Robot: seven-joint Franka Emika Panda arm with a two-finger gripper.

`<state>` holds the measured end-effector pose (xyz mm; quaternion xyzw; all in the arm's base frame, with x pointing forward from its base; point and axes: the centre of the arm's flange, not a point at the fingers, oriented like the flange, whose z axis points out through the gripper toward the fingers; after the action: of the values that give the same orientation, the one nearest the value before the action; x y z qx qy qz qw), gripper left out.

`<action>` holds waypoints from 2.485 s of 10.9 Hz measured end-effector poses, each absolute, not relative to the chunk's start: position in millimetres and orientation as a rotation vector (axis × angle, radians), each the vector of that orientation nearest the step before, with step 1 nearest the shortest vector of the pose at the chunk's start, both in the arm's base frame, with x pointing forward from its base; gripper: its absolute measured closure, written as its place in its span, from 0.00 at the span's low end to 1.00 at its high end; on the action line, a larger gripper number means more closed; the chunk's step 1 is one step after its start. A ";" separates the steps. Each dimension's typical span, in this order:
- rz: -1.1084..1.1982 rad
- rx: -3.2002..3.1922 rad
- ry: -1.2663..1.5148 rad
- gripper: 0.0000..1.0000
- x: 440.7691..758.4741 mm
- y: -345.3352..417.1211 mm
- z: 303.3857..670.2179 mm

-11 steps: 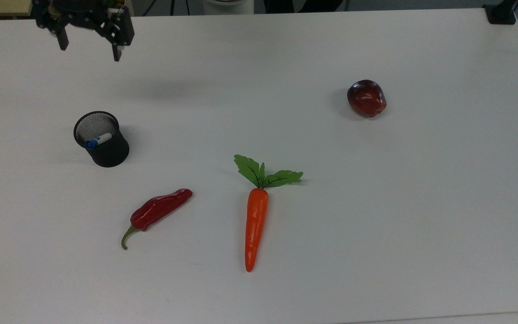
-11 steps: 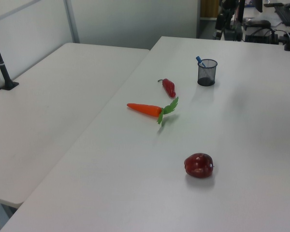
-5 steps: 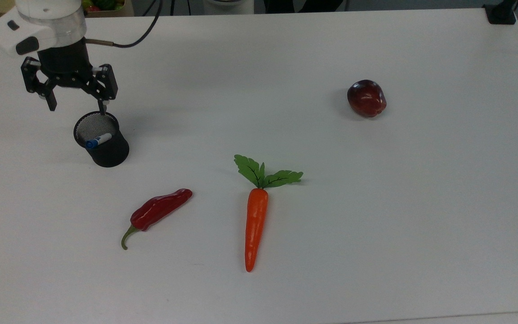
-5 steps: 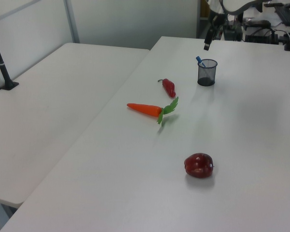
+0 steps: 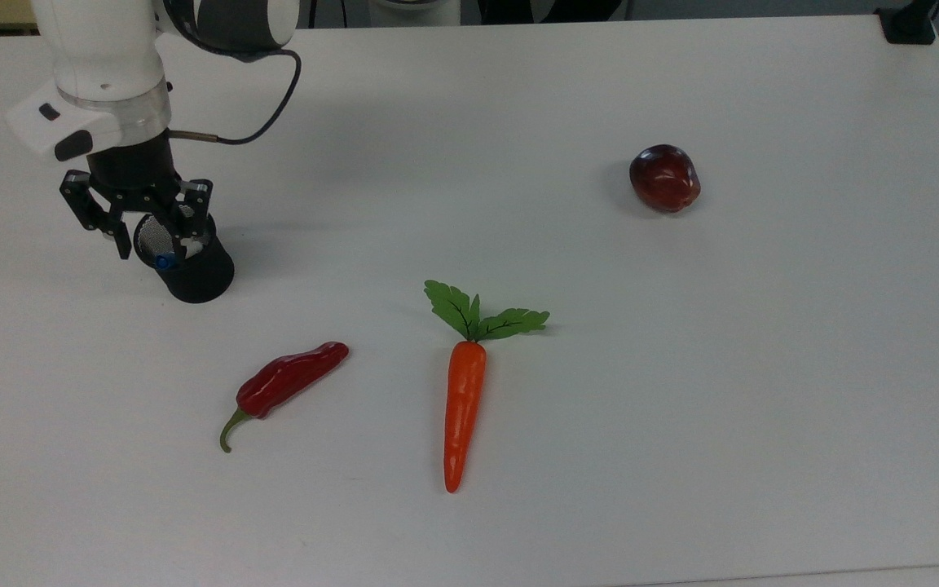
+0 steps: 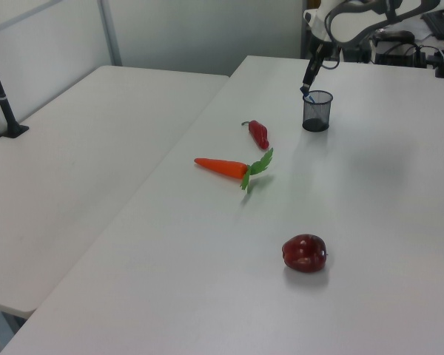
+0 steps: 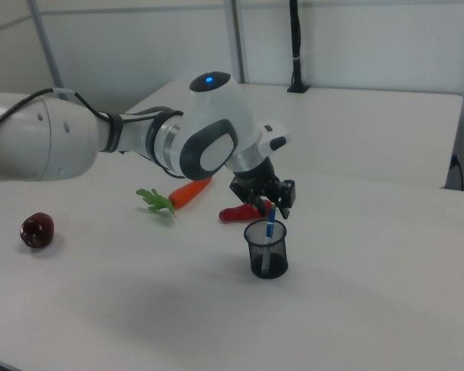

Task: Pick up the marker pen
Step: 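Lower the gripper onto the marker and close on it, then lift the marker up out of the pen cup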

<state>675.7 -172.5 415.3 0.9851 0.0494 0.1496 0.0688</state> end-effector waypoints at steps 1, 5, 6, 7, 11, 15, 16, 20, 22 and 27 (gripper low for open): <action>0.452 2.966 0.152 0.46 678.0 -171.6 407.9; 0.455 2.969 0.162 0.65 680.5 -167.2 405.3; 0.456 2.969 0.163 0.66 680.8 -166.7 405.7; 0.459 2.971 0.161 0.73 681.1 -166.3 406.1; 0.477 2.984 0.145 0.81 682.4 -165.1 409.1; 0.499 2.995 0.127 0.82 682.8 -164.9 414.1; 0.512 2.993 0.120 0.82 682.5 -165.2 419.5; 0.608 2.959 0.071 0.82 671.2 -179.2 469.7; 0.669 2.932 0.039 0.82 660.4 -190.9 502.3; 0.679 2.973 -0.017 0.82 643.1 -182.7 545.2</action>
<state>643.1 -182.7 545.2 0.9739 -0.0057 0.2224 0.0458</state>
